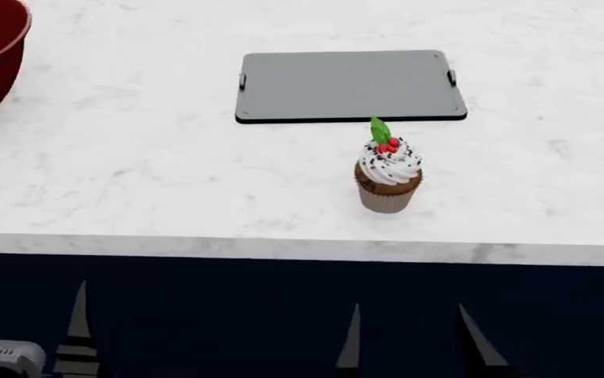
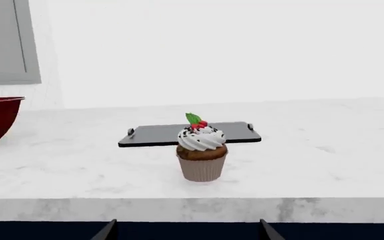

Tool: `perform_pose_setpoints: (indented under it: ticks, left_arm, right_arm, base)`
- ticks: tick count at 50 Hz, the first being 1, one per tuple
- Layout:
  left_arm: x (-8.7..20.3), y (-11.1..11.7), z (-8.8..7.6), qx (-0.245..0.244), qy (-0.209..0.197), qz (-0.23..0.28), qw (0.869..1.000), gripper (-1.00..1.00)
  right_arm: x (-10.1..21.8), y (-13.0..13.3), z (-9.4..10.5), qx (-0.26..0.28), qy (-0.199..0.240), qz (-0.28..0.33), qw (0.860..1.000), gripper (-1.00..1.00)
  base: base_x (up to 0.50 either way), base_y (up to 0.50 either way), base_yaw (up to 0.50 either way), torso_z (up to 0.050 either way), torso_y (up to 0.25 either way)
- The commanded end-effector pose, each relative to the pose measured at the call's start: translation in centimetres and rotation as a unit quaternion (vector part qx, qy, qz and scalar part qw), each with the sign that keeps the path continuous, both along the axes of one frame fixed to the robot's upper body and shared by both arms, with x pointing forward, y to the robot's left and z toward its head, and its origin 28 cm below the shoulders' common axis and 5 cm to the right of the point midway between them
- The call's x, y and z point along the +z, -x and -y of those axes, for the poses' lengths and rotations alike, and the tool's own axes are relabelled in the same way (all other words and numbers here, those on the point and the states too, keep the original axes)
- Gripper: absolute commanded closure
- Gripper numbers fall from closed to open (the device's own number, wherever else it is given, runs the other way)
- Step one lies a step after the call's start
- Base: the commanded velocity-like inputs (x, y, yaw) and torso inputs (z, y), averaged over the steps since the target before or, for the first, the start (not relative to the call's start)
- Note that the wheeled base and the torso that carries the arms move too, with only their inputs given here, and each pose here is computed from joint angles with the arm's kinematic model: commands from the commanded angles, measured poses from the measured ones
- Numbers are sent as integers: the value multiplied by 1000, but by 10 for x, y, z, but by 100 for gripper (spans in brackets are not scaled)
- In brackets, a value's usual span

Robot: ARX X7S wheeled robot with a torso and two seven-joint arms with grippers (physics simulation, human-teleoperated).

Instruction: Pick up the bowl with cake and place it on the tray. Pick up the cupcake and place it on the tray.

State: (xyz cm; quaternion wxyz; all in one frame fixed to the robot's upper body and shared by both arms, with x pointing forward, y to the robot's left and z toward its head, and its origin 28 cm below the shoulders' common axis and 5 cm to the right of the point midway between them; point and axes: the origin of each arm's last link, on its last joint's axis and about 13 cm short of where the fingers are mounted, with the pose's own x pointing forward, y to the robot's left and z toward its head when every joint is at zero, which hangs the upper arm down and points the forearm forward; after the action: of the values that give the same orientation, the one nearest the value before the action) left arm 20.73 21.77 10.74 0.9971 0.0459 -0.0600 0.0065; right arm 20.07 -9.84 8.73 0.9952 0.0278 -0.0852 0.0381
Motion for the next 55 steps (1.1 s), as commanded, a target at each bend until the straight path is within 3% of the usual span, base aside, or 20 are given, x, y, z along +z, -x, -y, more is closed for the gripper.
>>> perform_pose_setpoints:
  ticks: [1, 18, 36, 43, 45, 55]
  left_arm:
    - [14, 7, -2, -2, -10, 12, 1000, -100]
    - [23, 10, 3, -11, -39, 13, 999, -100]
    - [20, 34, 6, -8, -55, 29, 998, -100]
    - [21, 32, 4, -6, -54, 28, 998, -100]
    - [21, 35, 4, -24, -37, 27, 999, -100]
    - [24, 45, 4, 2, -59, 47, 997, -100]
  right_arm:
    - [12, 6, -4, 36, -4, 20, 999, -100]
    - [15, 9, -6, 71, -5, 16, 997, -100]
    - [19, 13, -6, 84, -15, 25, 996, -100]
    - [21, 11, -6, 95, -23, 21, 995, -100]
    - [22, 13, -6, 103, -26, 21, 994, -100]
    - [17, 12, -5, 95, -32, 19, 995, -100]
  base:
    - [0, 500, 0, 0, 0]
    - [108, 437, 0, 0, 0]
    - [193, 196, 0, 0, 0]
    - [93, 492, 0, 0, 0]
    - [369, 359, 0, 0, 0]
    - [378, 113, 0, 0, 0]
